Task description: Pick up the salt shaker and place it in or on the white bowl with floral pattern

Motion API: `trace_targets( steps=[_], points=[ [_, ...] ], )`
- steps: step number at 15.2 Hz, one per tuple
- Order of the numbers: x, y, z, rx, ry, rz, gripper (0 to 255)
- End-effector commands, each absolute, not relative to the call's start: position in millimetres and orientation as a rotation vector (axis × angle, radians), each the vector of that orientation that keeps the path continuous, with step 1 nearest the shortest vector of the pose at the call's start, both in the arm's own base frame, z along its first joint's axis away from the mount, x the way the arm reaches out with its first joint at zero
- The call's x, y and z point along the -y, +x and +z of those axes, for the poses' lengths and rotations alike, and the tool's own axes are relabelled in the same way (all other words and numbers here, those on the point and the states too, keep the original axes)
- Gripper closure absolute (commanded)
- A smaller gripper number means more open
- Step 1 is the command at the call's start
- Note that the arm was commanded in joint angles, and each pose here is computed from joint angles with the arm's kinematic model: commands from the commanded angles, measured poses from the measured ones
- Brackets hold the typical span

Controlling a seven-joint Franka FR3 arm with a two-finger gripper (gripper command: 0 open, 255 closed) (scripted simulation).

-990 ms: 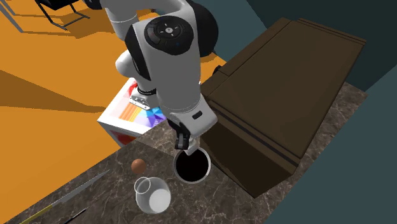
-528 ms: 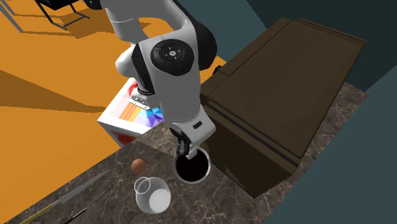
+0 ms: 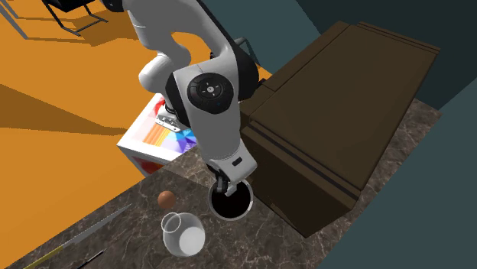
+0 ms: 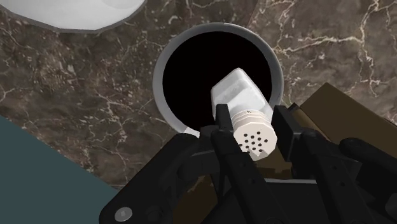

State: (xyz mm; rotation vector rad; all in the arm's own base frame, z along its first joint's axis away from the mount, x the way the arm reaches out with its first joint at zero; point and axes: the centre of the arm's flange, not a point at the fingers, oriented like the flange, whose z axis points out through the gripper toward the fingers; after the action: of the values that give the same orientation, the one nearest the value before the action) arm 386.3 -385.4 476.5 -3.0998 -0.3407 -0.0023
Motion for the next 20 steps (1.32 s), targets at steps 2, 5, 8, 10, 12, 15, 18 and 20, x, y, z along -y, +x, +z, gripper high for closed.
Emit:
trace_targets(
  steps=[2, 5, 8, 10, 12, 15, 18, 20],
  points=[
    [385, 387, 470, 0.34, -3.1, -0.003, 255],
    [385, 387, 470, 0.34, -3.1, -0.003, 255],
    [385, 387, 470, 0.34, -3.1, -0.003, 255],
    [385, 387, 470, 0.34, -3.1, -0.003, 0],
    [385, 387, 470, 0.34, -3.1, -0.003, 0],
    [386, 387, 483, 0.34, -3.1, -0.003, 0],
    [387, 387, 520, 0.34, -3.1, -0.003, 0],
    [387, 387, 520, 0.34, -3.1, -0.003, 0]
  ],
)
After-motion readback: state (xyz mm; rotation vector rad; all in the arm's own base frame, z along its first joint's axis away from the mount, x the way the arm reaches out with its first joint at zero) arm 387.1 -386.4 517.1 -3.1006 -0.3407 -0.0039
